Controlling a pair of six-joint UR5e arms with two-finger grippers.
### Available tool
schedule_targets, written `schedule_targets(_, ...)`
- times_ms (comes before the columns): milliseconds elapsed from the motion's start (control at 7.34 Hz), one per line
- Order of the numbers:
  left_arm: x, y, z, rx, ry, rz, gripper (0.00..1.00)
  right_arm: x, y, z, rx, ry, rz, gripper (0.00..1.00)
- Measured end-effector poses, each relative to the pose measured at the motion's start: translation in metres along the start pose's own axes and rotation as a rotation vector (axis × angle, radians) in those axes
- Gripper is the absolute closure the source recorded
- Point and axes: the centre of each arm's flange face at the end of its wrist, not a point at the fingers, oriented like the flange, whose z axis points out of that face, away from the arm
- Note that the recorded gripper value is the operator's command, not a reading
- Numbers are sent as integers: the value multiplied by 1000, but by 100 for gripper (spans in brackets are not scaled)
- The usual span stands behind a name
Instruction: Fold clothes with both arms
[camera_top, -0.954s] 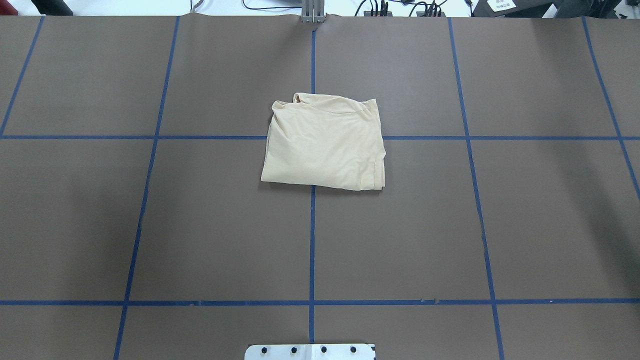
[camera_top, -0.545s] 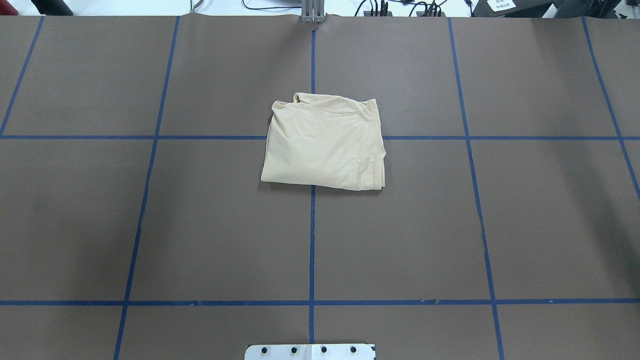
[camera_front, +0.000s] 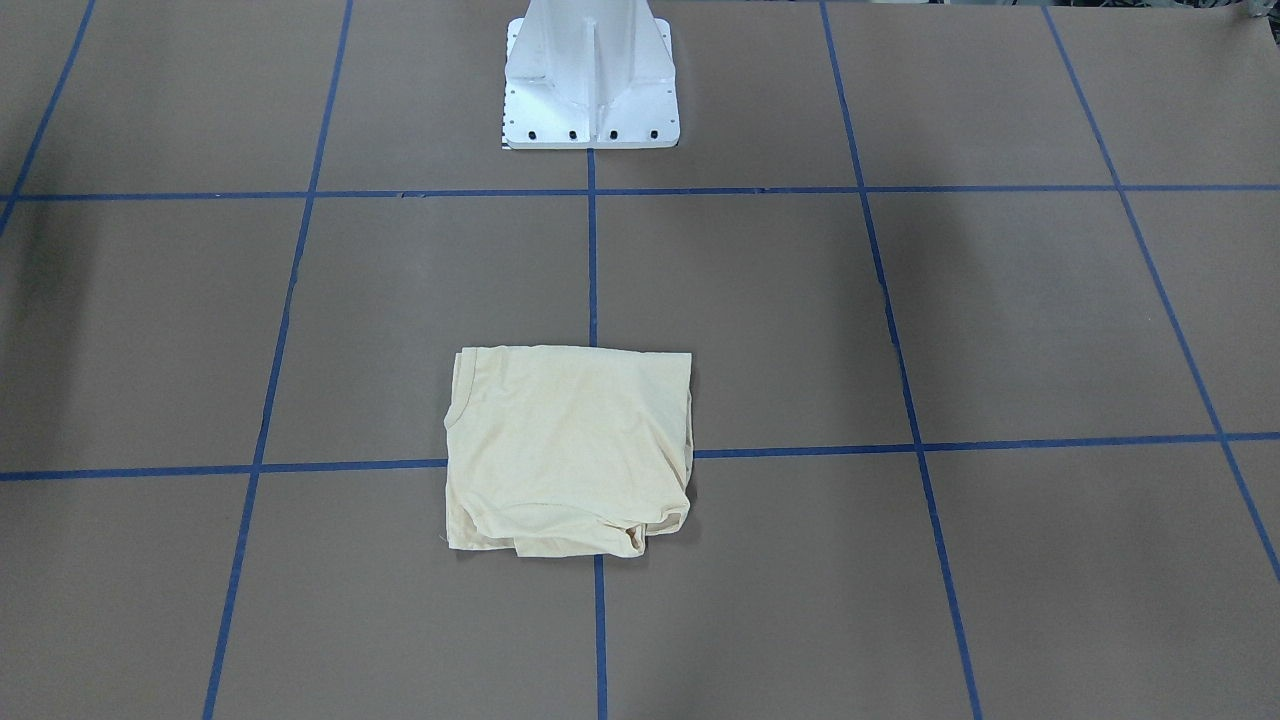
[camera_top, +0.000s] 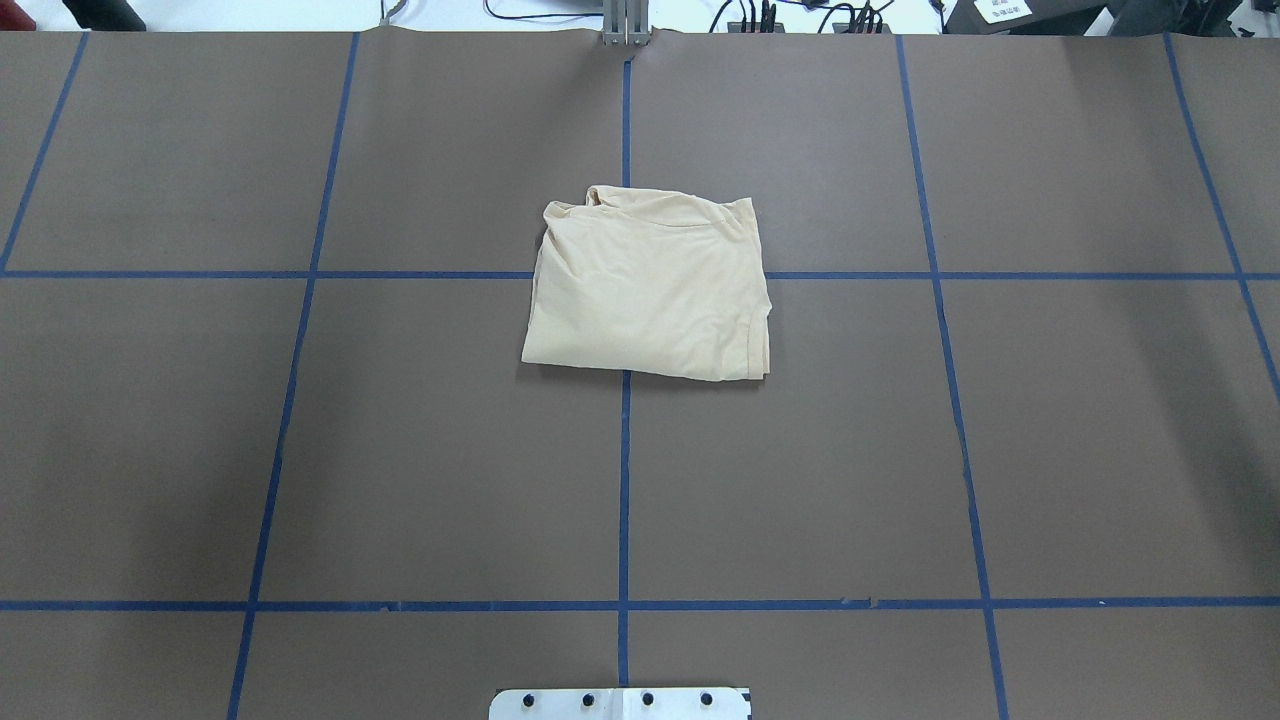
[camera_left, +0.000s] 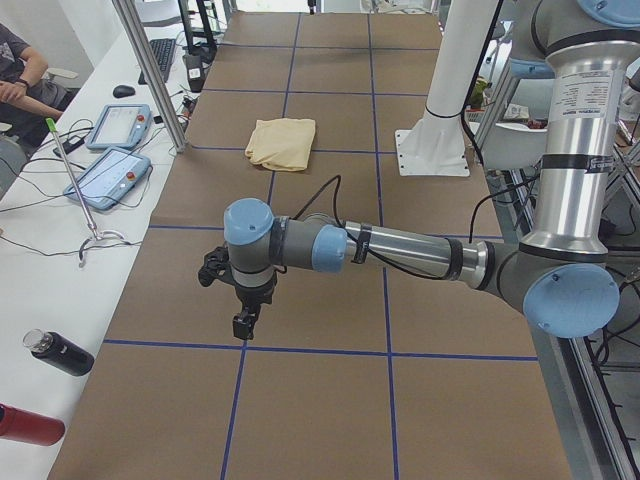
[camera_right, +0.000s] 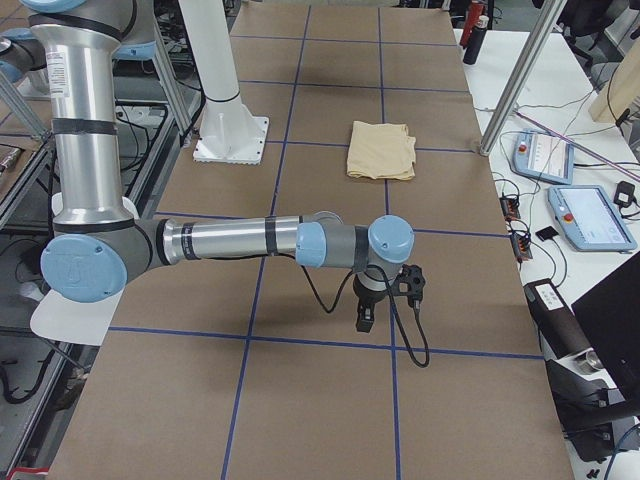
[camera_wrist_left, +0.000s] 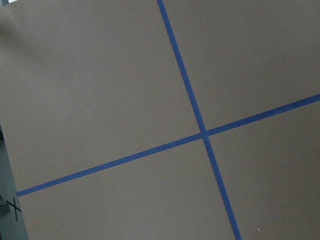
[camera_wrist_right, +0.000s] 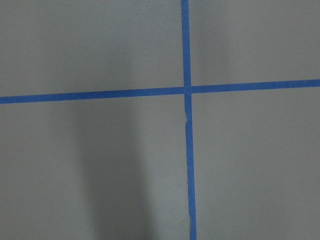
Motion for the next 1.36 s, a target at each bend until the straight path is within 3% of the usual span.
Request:
schedule_targets(272,1,10,11,-19,26,-96,0,11,5,10,-18,4,18,0)
schedule_targets(681,-3,15,25,-49,-9,-121,0,26,20,22,-41,11,-2,0)
schedule_targets(1090,-5,16,28,-55,-15,-123,0,12,38,-18,29,5,-24,0)
schedule_targets(1362,-5,15,28,-54,-15,-123,0,-6,59,-38,51,0,18,0)
